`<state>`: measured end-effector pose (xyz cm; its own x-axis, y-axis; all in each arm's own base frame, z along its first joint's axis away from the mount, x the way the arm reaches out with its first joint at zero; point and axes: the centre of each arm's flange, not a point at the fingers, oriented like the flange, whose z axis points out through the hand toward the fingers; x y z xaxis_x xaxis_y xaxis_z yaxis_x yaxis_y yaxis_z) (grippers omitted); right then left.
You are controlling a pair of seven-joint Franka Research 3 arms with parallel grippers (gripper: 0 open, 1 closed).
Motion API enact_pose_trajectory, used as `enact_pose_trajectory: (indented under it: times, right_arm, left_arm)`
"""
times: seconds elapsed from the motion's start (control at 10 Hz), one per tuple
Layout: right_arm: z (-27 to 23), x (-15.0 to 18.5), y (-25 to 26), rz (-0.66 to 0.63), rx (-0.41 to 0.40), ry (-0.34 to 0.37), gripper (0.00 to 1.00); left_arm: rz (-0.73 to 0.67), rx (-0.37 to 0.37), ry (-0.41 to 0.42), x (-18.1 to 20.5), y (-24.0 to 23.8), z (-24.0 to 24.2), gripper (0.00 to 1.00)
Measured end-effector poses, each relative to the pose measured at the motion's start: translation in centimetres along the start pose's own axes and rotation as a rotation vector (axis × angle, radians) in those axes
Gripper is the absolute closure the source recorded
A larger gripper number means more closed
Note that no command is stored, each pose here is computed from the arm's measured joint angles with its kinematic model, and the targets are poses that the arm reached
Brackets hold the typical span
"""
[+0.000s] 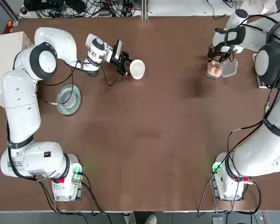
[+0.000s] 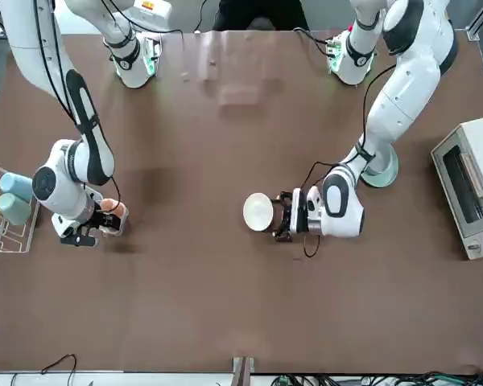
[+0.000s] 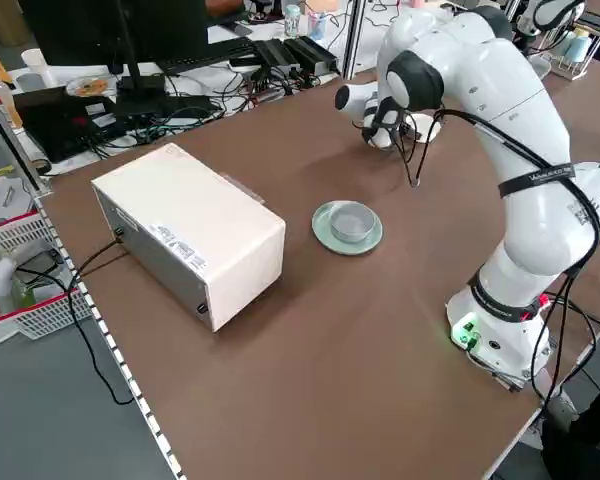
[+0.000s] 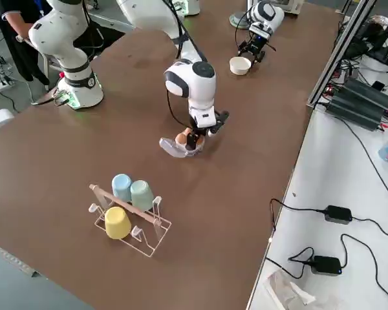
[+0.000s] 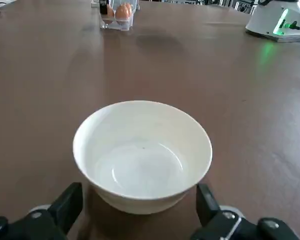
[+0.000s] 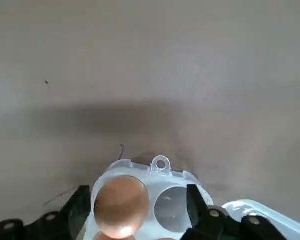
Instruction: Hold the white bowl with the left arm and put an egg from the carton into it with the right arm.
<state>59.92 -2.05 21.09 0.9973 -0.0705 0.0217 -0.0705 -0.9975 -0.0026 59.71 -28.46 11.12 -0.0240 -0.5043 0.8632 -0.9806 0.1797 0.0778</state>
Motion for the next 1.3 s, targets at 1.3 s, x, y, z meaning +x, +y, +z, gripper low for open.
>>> enact_pose_trajectory:
  times: [1.3]
  right_arm:
    - [-0.41,0.36,-0.36,-0.003,0.003,0.028,0.55]
  left_arm:
    - [-0.018,0.001,0.011,-0.33,0.17,0.91,0.0]
